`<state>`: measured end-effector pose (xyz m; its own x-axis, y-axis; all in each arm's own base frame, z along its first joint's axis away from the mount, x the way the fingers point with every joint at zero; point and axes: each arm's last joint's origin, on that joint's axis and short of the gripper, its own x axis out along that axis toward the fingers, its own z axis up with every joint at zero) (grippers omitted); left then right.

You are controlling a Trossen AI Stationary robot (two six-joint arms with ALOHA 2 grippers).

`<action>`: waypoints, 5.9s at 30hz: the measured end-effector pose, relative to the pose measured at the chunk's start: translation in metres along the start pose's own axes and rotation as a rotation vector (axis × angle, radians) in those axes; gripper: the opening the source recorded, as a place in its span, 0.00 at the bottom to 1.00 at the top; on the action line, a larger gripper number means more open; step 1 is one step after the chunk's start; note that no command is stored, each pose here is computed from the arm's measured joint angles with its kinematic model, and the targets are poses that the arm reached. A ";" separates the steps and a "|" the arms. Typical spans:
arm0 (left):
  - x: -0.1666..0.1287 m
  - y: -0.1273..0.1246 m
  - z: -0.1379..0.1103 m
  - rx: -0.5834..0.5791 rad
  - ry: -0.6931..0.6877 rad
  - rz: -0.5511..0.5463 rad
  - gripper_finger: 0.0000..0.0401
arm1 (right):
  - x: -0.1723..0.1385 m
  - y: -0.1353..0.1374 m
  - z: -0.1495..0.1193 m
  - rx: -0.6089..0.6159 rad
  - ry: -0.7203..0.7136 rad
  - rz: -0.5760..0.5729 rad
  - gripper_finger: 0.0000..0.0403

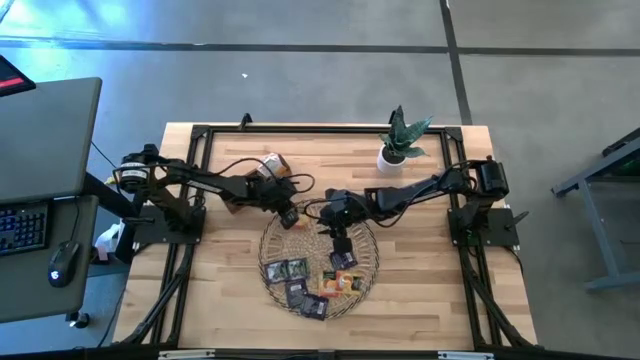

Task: Pick & Place Tea
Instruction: Put the top left orange tea bag into the middle compartment of the wooden organizer

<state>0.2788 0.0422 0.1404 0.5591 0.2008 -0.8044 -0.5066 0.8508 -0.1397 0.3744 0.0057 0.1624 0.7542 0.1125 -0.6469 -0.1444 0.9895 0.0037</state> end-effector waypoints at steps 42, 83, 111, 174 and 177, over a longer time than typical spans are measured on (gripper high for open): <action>0.009 -0.008 0.006 -0.100 0.090 -0.108 0.38 | 0.053 -0.011 -0.043 0.227 -0.048 -0.072 0.01; -0.002 -0.008 0.010 -0.186 0.061 -0.125 0.38 | 0.051 -0.011 -0.040 0.217 -0.067 -0.038 0.00; 0.013 -0.021 0.001 -0.167 0.110 -0.183 0.28 | 0.051 -0.010 -0.042 0.217 -0.051 -0.025 0.00; -0.089 0.026 -0.018 -0.178 0.024 0.696 0.00 | 0.051 -0.011 -0.044 0.194 -0.027 -0.050 0.00; -0.089 0.026 -0.018 -0.164 0.002 0.725 0.00 | 0.051 -0.011 -0.044 0.194 -0.028 -0.051 0.00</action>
<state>0.2041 0.0383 0.1981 0.0455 0.6833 -0.7287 -0.8398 0.4211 0.3425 0.3865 -0.0031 0.0955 0.7750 0.0617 -0.6289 0.0184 0.9926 0.1201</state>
